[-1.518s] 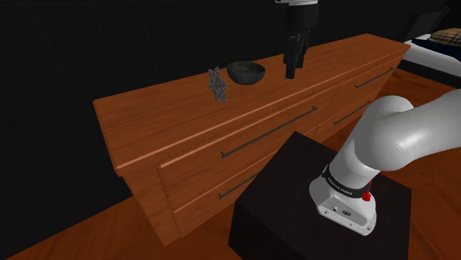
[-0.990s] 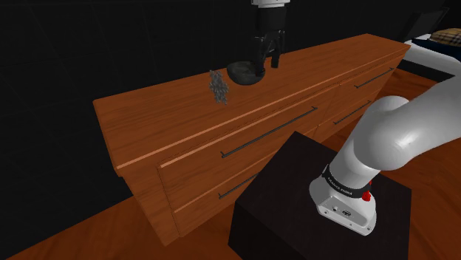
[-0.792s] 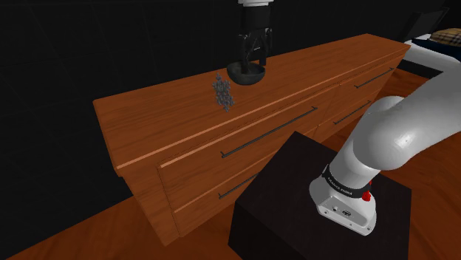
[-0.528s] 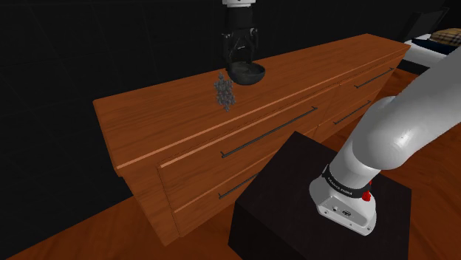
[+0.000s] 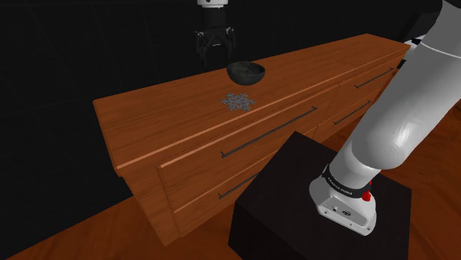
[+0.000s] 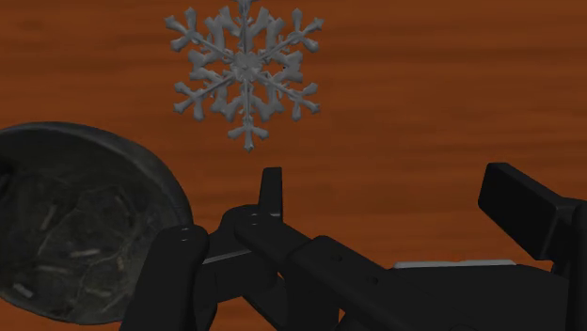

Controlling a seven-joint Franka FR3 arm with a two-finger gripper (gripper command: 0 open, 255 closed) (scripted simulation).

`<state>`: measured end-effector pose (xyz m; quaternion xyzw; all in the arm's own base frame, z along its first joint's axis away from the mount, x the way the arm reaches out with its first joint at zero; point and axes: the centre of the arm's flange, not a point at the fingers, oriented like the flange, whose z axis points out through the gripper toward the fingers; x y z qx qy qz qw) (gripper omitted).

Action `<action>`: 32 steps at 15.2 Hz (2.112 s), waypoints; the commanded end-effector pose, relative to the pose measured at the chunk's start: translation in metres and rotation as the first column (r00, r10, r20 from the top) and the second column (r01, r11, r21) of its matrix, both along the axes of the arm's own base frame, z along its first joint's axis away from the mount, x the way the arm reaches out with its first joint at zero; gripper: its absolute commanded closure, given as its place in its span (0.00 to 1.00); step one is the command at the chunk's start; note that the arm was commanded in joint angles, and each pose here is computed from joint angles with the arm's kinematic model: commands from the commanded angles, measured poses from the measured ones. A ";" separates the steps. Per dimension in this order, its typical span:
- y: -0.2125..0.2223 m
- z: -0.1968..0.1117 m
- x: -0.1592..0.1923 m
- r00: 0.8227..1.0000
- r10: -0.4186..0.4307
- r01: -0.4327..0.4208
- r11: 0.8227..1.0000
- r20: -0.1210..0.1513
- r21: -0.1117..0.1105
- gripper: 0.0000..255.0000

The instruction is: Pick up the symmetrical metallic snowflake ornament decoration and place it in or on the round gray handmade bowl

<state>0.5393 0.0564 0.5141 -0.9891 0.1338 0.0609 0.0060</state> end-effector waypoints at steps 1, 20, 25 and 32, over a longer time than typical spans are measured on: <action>0.000 -0.009 0.005 1.000 -0.010 0.010 1.000 0.002 -0.001 0.00; 0.001 -0.038 0.002 1.000 -0.010 0.010 1.000 0.002 -0.001 1.00; 0.001 -0.038 0.002 1.000 -0.010 0.010 1.000 0.002 -0.001 0.00; -0.061 -0.100 -0.029 0.994 -0.018 0.021 1.000 0.105 -0.023 0.00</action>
